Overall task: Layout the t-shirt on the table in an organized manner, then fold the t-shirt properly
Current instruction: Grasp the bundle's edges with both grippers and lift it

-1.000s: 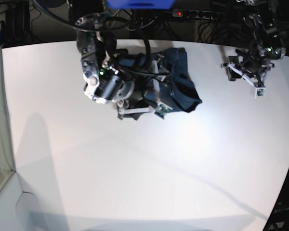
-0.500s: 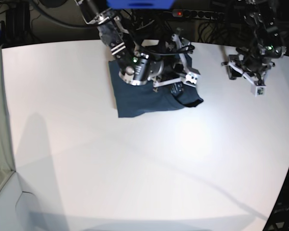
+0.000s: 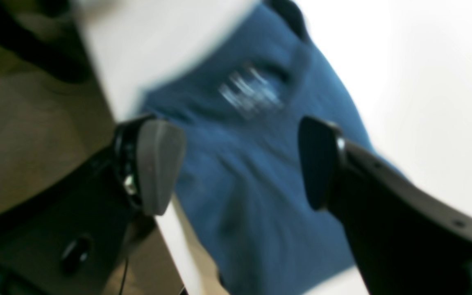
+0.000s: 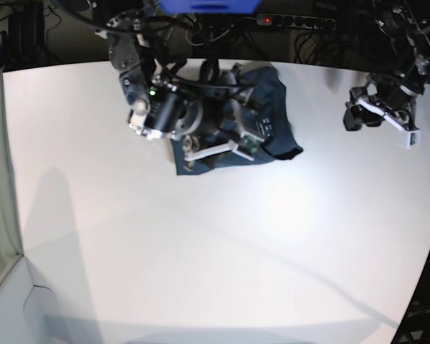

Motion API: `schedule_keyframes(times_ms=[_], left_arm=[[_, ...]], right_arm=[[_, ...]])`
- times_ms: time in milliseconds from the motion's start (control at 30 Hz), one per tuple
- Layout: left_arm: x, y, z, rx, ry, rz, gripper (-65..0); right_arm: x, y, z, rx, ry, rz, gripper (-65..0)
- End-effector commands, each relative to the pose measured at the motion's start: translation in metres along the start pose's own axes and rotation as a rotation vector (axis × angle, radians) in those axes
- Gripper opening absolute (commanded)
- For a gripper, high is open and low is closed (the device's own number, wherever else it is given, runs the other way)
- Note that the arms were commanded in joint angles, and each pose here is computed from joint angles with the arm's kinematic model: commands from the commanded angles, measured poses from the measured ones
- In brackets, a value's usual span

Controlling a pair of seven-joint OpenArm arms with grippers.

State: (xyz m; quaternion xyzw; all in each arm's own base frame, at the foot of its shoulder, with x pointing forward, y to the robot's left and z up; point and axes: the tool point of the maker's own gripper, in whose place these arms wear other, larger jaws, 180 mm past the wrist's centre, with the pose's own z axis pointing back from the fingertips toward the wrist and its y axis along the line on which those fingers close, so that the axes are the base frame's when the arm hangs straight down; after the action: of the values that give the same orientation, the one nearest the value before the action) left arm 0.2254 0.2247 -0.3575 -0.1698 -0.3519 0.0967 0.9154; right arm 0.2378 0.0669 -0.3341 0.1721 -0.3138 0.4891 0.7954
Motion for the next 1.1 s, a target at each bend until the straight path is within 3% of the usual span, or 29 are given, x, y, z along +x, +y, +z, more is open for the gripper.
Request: schedule_keyframes(times_ms=[0,167,400,767,1067], left_arm=[[0.008,-0.010,0.002,-0.044,-0.031,0.013,-27.0],[-0.012,-0.047,-0.012,-0.171,0.006,0.086,-14.6],[-0.042,-0.095,-0.050,-0.317,0.115,0.098,-7.6],[-0.074,-0.112,-0.091,-0.372,0.181,0.169,-5.6],[-0.109,-0.149,-0.130,-0.357,0.313,0.003,-5.9]], right_arm=[[0.007,-0.003,0.005,-0.012,-0.033,-0.007,-17.7],[-0.009,-0.014,0.009,-0.038,-0.005,-0.046,-17.7],[-0.022,-0.014,0.009,-0.040,0.027,-0.044,-17.7],[-0.044,-0.033,0.019,-0.089,0.076,-0.055,-18.0],[-0.065,-0.084,0.058,-0.264,0.066,-0.160,-17.7]])
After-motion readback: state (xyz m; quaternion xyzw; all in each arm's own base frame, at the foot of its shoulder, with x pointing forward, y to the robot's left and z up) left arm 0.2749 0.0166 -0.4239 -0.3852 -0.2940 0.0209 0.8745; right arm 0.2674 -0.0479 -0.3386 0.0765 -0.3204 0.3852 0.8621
